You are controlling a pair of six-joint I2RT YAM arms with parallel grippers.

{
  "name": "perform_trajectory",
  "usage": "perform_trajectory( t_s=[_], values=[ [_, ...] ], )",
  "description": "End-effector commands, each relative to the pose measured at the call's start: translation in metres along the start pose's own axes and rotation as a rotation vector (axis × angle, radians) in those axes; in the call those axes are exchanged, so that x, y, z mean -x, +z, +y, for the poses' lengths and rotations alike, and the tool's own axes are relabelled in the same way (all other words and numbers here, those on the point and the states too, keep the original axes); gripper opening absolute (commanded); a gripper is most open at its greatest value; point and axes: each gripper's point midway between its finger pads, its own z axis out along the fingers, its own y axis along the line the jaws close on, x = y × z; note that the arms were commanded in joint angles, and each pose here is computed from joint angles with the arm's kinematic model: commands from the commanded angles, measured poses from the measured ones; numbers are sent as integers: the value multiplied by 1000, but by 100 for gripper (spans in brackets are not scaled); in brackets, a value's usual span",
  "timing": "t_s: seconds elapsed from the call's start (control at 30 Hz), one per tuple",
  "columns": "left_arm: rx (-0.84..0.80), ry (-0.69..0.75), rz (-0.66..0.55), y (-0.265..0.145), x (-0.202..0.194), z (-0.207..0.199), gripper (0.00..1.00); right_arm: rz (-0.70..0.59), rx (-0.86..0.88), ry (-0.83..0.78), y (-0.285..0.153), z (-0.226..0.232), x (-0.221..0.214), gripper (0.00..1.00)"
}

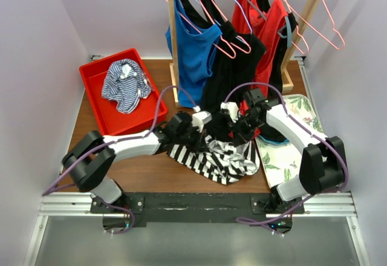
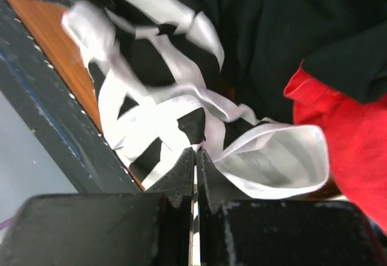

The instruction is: Place the tank top on the hanger

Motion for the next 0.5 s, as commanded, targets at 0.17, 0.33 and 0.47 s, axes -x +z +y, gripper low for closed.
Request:
perform_trajectory(
  t_s=[0.17, 0.33, 0.47],
  values=[
    [91, -194, -145, -67, -15, 28, 0, -225, 182, -233, -57, 60, 90, 0],
    [148, -276, -236, -100, -24, 43, 57, -145, 285, -427, -24, 114, 116, 0],
    [195, -194, -426, -148, 13, 30, 81, -101, 328, -528, -5, 141, 138, 0]
  ],
)
